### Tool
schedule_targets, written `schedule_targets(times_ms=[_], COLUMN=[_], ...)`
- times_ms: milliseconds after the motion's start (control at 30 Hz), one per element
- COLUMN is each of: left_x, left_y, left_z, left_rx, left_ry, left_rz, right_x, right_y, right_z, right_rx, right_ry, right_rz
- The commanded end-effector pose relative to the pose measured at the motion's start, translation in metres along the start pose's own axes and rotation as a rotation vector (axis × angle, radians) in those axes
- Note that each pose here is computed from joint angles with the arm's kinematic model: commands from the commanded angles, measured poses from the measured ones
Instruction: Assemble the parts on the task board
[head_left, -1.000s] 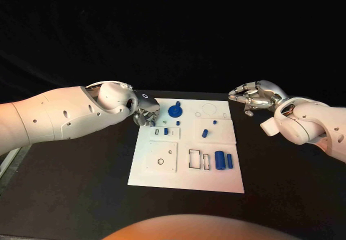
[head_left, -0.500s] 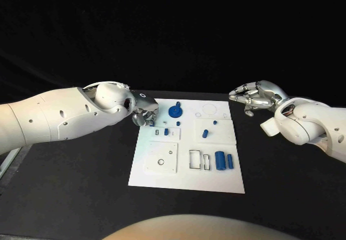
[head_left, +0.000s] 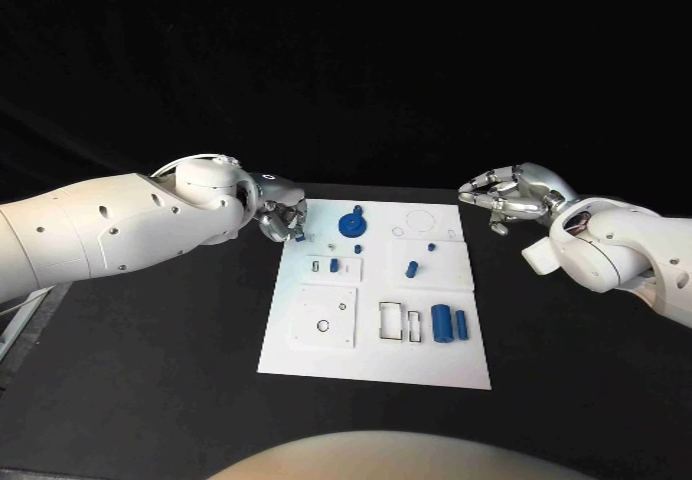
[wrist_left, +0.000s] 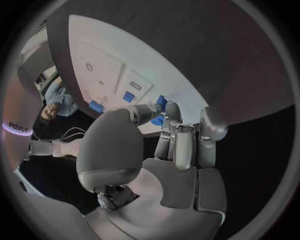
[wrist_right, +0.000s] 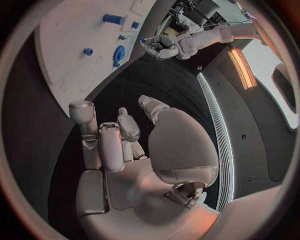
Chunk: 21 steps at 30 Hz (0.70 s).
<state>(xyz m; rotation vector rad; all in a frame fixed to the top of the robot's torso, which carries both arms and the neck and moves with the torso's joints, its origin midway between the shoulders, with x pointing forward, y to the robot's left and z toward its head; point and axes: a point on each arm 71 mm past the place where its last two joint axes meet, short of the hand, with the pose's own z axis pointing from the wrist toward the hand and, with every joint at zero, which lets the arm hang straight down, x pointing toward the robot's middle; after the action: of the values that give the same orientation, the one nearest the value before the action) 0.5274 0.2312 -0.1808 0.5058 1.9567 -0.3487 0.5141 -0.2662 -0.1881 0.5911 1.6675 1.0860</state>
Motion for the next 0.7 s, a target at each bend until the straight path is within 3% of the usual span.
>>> schedule_targets(times_ms=[33,400,700], left_x=[0.0004,0.0115,0.0205], left_y=[0.0050,0.0041,0.0004], left_z=[-0.0014,-0.0095,-0.0122], left_rx=[-0.074,-0.176,-0.251], left_ry=[0.005,0.062,0.057], left_rz=[-0.183,-0.406,-0.541], right_x=[0.002,0.001,0.002], right_y=[0.000,0.000,0.000], right_z=[0.000,0.000,0.000], right_rx=[-0.007,-0.004,-0.004], right_ry=[0.017,0.015,0.016], right_rz=[0.002,0.002,0.002])
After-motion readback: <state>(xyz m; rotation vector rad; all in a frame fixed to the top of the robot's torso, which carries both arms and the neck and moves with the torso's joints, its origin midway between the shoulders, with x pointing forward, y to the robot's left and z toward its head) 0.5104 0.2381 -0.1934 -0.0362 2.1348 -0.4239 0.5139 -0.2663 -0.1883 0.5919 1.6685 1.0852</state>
